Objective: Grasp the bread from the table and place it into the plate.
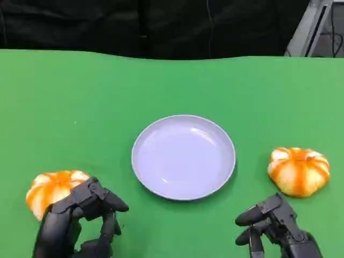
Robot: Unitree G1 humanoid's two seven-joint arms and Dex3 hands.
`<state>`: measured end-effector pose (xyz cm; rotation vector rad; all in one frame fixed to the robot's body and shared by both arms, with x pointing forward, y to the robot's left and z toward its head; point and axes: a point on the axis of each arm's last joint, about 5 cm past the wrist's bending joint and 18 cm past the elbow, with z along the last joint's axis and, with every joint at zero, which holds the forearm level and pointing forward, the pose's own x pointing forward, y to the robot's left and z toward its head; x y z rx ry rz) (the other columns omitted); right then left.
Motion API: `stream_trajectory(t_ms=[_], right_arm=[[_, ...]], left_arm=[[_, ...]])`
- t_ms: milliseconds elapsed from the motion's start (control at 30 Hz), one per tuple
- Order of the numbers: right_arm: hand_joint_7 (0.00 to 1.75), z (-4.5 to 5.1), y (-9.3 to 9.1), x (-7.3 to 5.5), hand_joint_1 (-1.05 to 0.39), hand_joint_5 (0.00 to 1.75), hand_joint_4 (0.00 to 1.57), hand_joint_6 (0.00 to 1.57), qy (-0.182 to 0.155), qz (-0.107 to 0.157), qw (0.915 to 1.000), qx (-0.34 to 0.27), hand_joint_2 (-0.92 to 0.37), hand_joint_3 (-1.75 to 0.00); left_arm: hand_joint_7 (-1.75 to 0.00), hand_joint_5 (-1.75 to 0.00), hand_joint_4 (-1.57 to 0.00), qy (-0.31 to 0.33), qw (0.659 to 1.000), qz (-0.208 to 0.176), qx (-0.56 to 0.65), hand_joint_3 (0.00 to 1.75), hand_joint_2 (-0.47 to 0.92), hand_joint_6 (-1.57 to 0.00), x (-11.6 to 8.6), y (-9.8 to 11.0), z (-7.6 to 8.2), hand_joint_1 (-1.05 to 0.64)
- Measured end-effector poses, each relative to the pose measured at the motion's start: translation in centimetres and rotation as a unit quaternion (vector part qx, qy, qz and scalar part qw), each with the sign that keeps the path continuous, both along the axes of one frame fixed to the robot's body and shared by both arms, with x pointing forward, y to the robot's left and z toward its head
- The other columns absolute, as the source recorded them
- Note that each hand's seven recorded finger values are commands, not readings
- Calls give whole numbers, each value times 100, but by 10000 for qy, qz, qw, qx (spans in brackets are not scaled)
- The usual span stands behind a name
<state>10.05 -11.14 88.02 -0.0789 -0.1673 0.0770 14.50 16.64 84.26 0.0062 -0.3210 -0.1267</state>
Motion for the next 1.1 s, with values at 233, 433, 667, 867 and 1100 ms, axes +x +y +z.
stream_trajectory(t_ms=[233,433,667,867,1100], right_arm=[[175,1,-1,3,-3,175,22,9,-5,3,10000,1,-92,-98],[175,1,2,3,-3,175,22,9,0,3,10000,7,-92,-98],[175,2,5,4,-3,175,21,9,-2,3,10000,3,-92,-97],[175,4,9,11,-4,175,22,9,-17,8,10000,4,-92,-97],[175,-5,35,36,-5,175,23,10,-13,36,10000,15,-92,-97]], left_arm=[[-145,-165,-82,0,10000,-8,41,131,44,-79,0,1,0,-16],[-145,-165,-83,3,10000,-2,85,131,44,-79,0,3,0,-15],[-118,-139,-76,-7,10000,23,49,116,52,-81,10,9,2,-15],[-40,-96,-62,-65,9992,200,338,31,87,-81,50,70,29,-25],[-18,-85,-41,-93,9806,734,1813,17,92,-60,128,170,104,-37]])
